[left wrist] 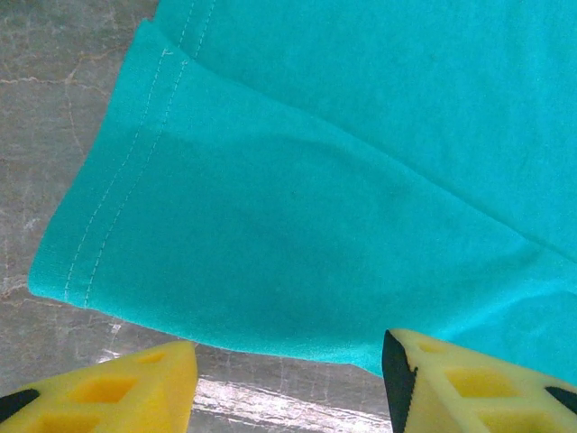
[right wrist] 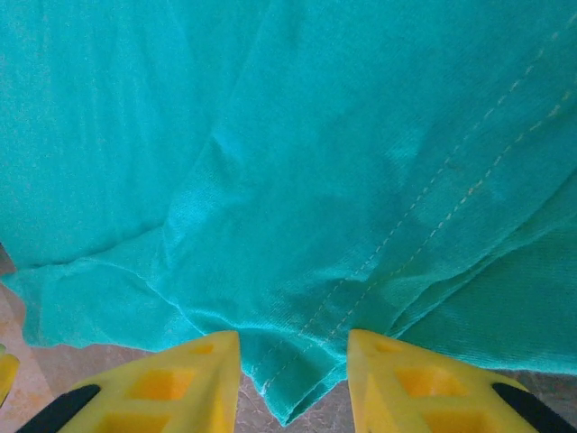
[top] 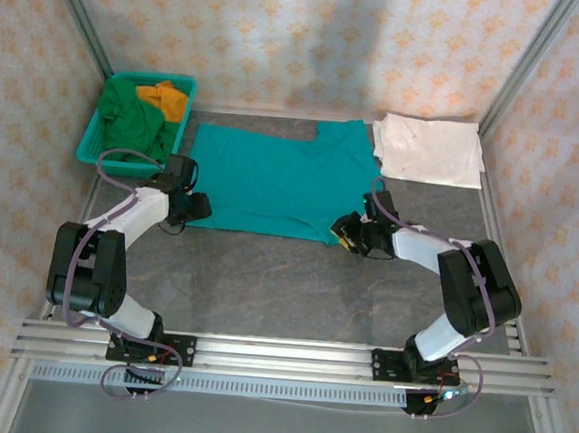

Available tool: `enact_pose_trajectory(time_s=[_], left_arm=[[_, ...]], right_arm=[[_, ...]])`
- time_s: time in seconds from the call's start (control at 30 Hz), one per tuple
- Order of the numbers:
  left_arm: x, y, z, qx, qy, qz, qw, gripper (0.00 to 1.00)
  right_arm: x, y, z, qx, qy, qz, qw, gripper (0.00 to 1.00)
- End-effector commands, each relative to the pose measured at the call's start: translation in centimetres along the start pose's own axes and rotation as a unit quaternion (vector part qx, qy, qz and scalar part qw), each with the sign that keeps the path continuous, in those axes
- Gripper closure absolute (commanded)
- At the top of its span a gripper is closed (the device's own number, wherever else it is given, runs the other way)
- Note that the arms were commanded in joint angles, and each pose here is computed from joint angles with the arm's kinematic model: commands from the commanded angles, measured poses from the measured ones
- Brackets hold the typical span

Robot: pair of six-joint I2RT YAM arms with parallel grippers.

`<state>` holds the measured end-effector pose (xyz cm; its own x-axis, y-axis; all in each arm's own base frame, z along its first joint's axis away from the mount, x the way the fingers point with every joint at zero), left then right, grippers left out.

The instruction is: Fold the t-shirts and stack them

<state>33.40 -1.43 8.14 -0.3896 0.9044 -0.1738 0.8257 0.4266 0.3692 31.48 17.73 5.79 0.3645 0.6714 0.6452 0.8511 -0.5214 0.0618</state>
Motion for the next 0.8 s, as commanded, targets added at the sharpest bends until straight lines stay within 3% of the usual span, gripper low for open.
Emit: enact_pose_trajectory(time_s=[0.0,0.37,0.6,0.77], left_arm=[[-0.2,-0.3,0.2,-0.002,-0.003,0.004,1.0,0.43],[0.1,-0.5,0.1,-0.011,0.001,-0.001,1.0,0.43],[0.4,-0.5,-0.7,-0.024,0.004,-0.006,1.0,0.44],[0.6,-0.7,-1.7,-0.034,-0.002,-0.005,0.999,0.44]], right_arm=[[0.1,0.1,0.4,-0.009,0.003,0.0,1.0,0.66],[0.9,1.2,1.2,-0.028,0.012,0.001,1.0,1.0],[2.6,1.4,-0.4,-0.037,0.029,-0.005,0.999,1.0],[1.5,-0.6,-1.9,-0.026,0.024,0.003,0.999,0.82]])
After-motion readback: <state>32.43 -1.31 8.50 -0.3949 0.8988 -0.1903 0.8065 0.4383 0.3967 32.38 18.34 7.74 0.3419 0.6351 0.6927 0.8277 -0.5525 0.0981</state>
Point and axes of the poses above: each hand's point on the last joint's axis, 136 mm out from that joint toward the fingers, its own z axis out along the fingers, its own x axis along the line the jaws close on, y = z × x, the point moved 2 cm from there along -z, back along the fingers, and after that the axes turned 1 degree about -z, right-handed, at the moved point
